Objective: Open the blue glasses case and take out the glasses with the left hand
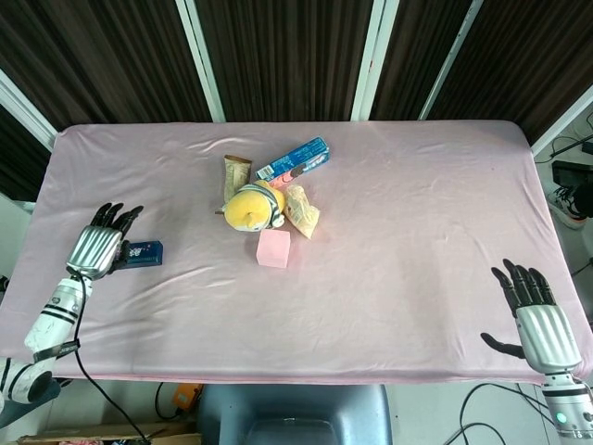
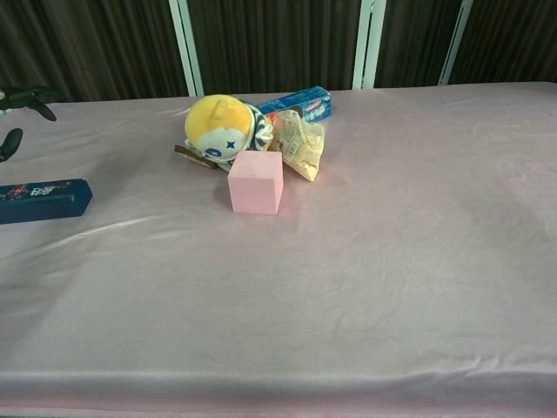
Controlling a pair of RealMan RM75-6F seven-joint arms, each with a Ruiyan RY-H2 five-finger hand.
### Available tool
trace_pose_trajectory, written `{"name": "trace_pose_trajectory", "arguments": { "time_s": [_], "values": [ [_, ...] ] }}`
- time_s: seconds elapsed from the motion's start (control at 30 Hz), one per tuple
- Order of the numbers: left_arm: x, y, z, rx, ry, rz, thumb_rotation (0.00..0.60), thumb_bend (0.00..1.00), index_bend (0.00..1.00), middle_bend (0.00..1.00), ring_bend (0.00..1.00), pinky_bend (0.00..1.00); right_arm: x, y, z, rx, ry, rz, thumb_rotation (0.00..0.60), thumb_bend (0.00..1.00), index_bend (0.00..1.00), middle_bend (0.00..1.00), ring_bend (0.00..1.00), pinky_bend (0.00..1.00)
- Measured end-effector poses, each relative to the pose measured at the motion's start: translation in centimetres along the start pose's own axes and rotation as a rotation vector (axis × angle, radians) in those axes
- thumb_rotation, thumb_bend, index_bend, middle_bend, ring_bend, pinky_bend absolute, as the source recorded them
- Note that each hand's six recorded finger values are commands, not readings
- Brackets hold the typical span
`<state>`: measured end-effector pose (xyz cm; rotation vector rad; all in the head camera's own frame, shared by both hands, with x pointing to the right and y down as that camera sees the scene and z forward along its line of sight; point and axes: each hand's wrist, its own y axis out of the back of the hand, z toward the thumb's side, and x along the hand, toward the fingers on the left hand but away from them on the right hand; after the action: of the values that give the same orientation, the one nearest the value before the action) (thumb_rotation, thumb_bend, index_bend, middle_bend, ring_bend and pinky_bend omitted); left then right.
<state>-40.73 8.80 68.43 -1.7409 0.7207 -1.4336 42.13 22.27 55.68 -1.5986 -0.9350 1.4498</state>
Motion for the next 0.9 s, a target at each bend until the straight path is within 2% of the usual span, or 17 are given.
{"name": "trace_pose_trajectory", "arguments": {
  "time_s": [0.13,0.3,0.43,0.9],
  "values": [
    [1.3,-1.6,-1.3,0.008,0.057,-0.073,0.6,0.72,0.0,0.19,0.02,0.02,0.3,0.2,-0.1,-0.011,-0.001,-0.006,0.6,0.19,0.0,0.0,0.0,0.01],
    [1.8,-3.6,-2.4,-0.05,0.117,-0.167,0.6,0.72,0.0,0.2,0.02,0.0,0.4,0.3,-0.1,-0.016,0.0,-0.006,0.6,0.19,0.0,0.0,0.0,0.01],
    [1.9,-4.0,-3.1,-0.083,0.133,-0.18,0.6,0.76,0.0,0.23,0.03,0.0,0.4,0.4,-0.1,-0.018,-0.001,-0.008,0.6,0.19,0.0,0.0,0.0,0.02],
    [0.6,-5.3,-5.3,-0.099,0.191,-0.262,0.6,0.77,0.0,0.26,0.05,0.0,0.7,0.3,0.3,-0.015,0.014,-0.007,0.6,0.19,0.0,0.0,0.0,0.02]
  ]
}}
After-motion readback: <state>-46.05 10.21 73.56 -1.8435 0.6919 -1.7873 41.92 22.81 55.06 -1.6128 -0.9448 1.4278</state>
